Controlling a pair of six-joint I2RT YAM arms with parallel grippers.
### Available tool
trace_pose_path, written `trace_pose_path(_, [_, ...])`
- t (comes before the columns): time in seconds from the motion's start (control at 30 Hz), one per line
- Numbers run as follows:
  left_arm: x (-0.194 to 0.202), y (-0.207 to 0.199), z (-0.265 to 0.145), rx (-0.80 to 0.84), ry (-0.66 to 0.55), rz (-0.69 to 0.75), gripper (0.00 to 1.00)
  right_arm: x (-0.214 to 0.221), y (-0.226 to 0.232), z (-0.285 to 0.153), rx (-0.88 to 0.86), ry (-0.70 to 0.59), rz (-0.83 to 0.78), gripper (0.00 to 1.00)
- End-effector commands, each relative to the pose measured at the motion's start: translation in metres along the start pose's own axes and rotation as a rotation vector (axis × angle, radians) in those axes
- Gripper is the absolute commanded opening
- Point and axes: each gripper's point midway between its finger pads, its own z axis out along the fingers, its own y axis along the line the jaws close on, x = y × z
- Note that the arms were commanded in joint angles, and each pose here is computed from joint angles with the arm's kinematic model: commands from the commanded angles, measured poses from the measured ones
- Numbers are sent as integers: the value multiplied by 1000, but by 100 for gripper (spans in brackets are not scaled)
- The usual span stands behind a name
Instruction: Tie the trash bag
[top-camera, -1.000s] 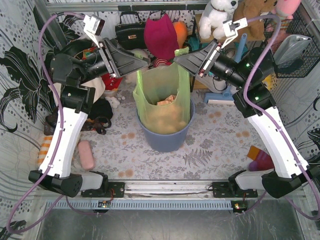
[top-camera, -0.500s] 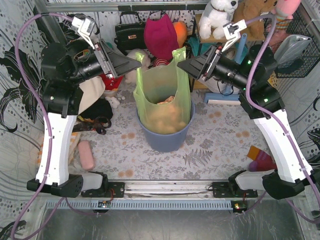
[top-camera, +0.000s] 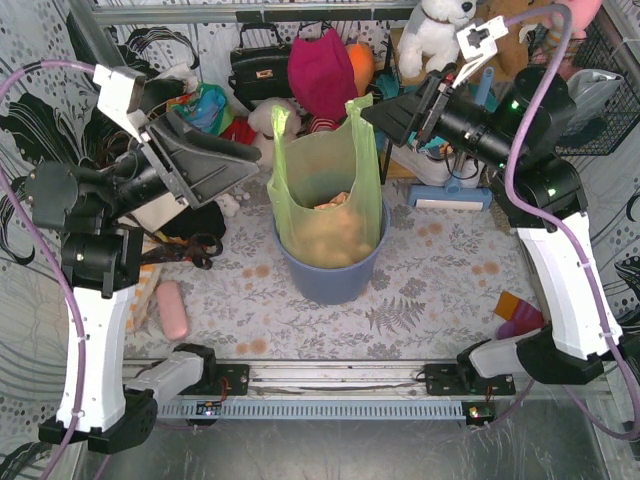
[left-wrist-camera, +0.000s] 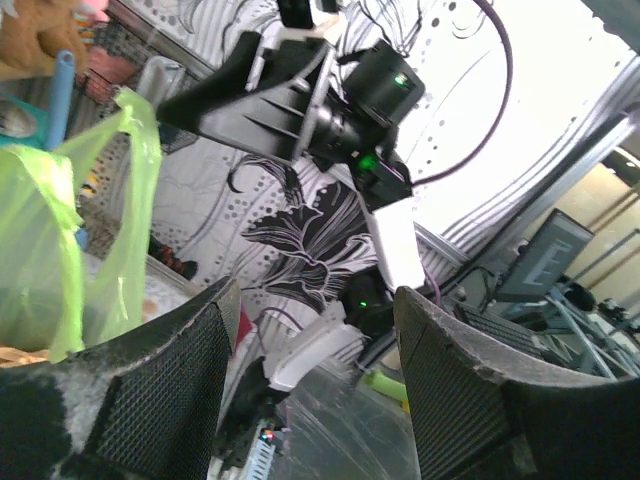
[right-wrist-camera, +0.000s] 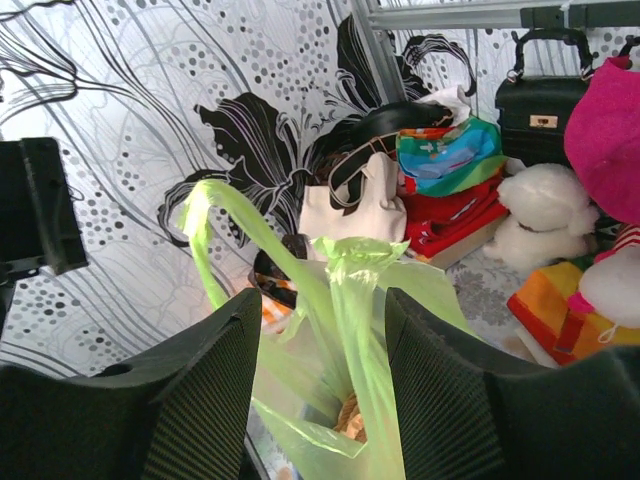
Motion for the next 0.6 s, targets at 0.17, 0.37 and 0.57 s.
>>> trace_pose_path(0.17, [32,-10,8,81,52,-84,71,-1,-13,16,35,48,-36,50])
trace_pose_path(0.37, [76,7,44,3,68,-98,68,1,-11,15,33,58,-11,40])
trace_pose_path(0.57, [79,-1,66,-2,-49,0,67,4,-11,16,29,61,17,25])
